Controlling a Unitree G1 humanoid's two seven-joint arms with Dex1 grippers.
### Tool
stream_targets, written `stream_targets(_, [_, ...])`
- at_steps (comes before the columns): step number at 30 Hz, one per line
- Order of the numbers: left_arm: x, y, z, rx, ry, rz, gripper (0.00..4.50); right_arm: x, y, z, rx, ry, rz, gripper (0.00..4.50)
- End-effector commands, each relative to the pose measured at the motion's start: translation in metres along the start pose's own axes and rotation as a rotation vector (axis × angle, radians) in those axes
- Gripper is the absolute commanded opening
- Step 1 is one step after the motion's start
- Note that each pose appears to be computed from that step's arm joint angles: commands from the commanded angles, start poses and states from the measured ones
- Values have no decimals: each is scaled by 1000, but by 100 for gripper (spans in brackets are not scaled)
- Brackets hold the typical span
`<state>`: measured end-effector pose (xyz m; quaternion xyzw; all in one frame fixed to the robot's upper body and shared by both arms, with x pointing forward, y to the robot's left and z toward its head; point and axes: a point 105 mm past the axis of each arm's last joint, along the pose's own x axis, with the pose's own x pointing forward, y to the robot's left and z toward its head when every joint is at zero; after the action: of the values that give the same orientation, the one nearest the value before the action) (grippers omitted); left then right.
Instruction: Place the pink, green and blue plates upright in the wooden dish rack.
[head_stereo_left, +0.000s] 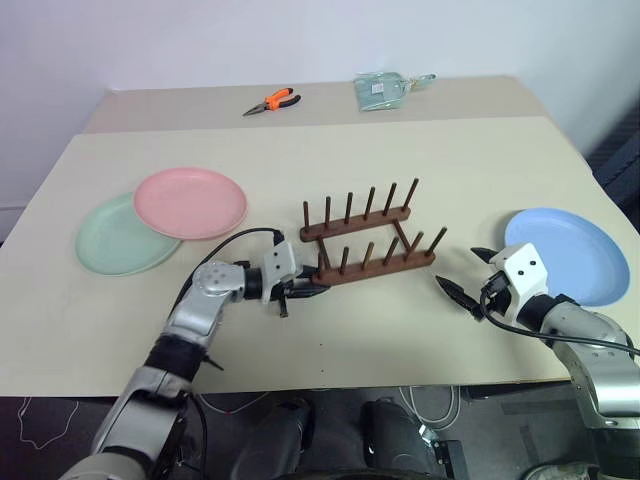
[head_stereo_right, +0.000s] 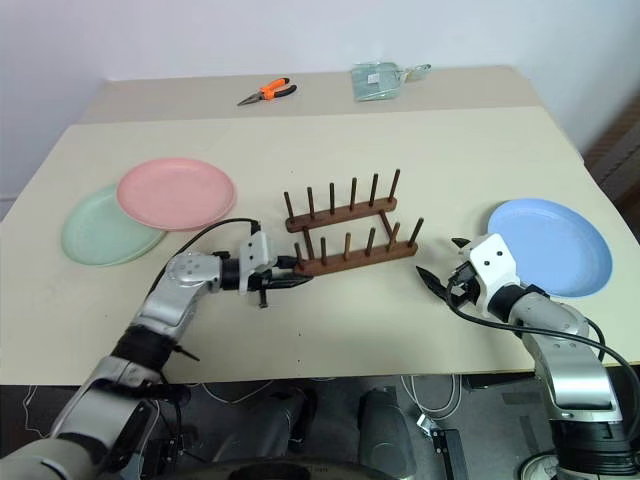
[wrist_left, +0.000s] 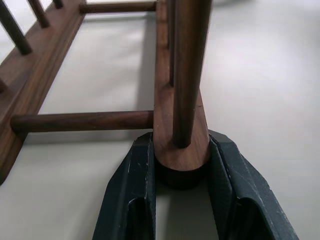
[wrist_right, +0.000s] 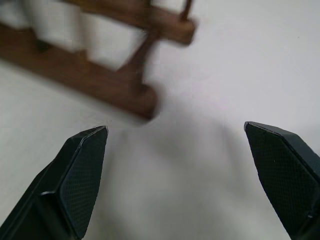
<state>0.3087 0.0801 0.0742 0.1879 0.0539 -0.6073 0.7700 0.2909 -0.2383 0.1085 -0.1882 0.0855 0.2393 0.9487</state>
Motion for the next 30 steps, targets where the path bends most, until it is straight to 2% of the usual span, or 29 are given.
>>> stream_targets(1, [-14,-5,-4,-2,57,17,185,-2,-9,7,-44,-10,-9,450])
stream_targets(4, [-27,3,-18,-26,120,116,321,-3,-16,0,-66,25,-8,450])
stream_targets(8, [-50,2,-28,-108,169,181,321,-13,-20,-6,-82,65,26,450])
stream_targets(9, [-56,-3,-30,-133,174,178,293,-16,-18,-6,-79,71,50,394])
stream_targets(11, [-65,-18,-29,-184,174,145,230,-19,-9,-6,-76,76,108,321])
stream_targets(15, [-58,-50,-14,-267,107,47,26,-17,17,-4,-68,72,231,109])
stream_targets(16, [-53,-53,-11,-275,95,40,0,-15,23,-5,-66,71,253,55])
stream_targets(17, [-45,-55,-9,-282,88,40,0,-11,30,-6,-66,70,271,5])
stream_targets(21, [-16,-57,-4,-302,63,58,0,2,49,-10,-59,63,299,1])
stream_targets(25, [-1,-42,-12,-290,87,172,0,14,55,-12,-62,67,284,1])
stream_targets(28, [2,-7,-30,-228,153,397,0,35,56,-2,-81,24,205,1])
stream_targets(30, [1,11,-35,-265,147,495,0,49,50,0,-90,19,142,1])
